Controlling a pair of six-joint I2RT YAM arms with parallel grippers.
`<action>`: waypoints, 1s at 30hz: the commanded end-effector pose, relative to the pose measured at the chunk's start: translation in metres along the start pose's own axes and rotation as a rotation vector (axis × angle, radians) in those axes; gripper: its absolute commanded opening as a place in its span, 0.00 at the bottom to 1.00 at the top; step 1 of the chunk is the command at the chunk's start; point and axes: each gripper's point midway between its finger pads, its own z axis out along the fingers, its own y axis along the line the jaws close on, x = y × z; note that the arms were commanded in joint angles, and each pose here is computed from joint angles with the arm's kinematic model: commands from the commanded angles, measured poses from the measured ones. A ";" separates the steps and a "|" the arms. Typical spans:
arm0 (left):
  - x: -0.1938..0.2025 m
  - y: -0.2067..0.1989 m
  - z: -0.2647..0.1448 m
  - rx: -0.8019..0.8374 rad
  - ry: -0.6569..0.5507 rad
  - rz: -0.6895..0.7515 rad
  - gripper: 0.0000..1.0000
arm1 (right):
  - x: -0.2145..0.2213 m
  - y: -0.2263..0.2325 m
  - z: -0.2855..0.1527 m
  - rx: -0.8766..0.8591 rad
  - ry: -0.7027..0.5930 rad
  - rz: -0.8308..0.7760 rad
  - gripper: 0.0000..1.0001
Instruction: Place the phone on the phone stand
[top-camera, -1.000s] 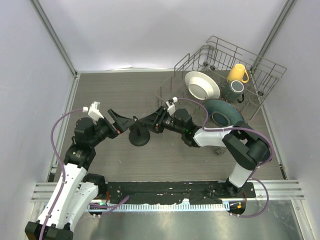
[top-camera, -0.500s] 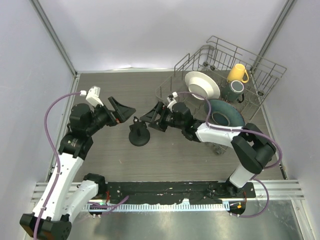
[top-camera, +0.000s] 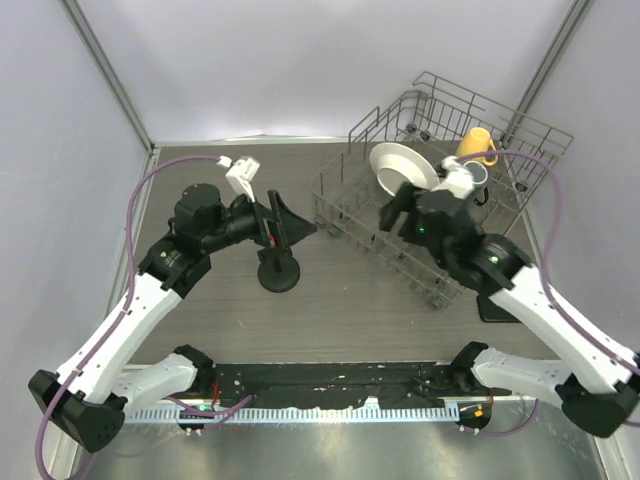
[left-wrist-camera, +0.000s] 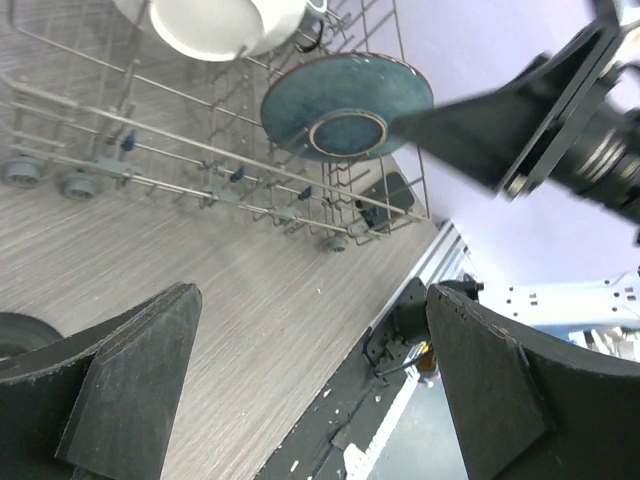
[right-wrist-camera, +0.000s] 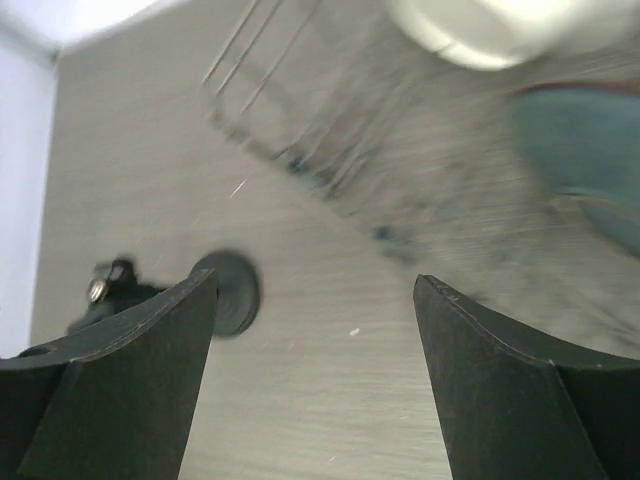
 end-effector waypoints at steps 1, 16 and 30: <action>-0.002 -0.025 0.004 0.047 -0.003 0.162 1.00 | -0.053 -0.119 -0.070 0.524 -0.247 0.013 0.84; 0.044 -0.022 -0.011 -0.076 0.026 0.436 1.00 | -0.047 -0.353 -0.139 1.210 -0.272 0.539 0.89; 0.063 -0.039 -0.019 -0.076 0.027 0.510 1.00 | 0.067 -0.401 -0.095 1.191 -0.191 0.802 0.94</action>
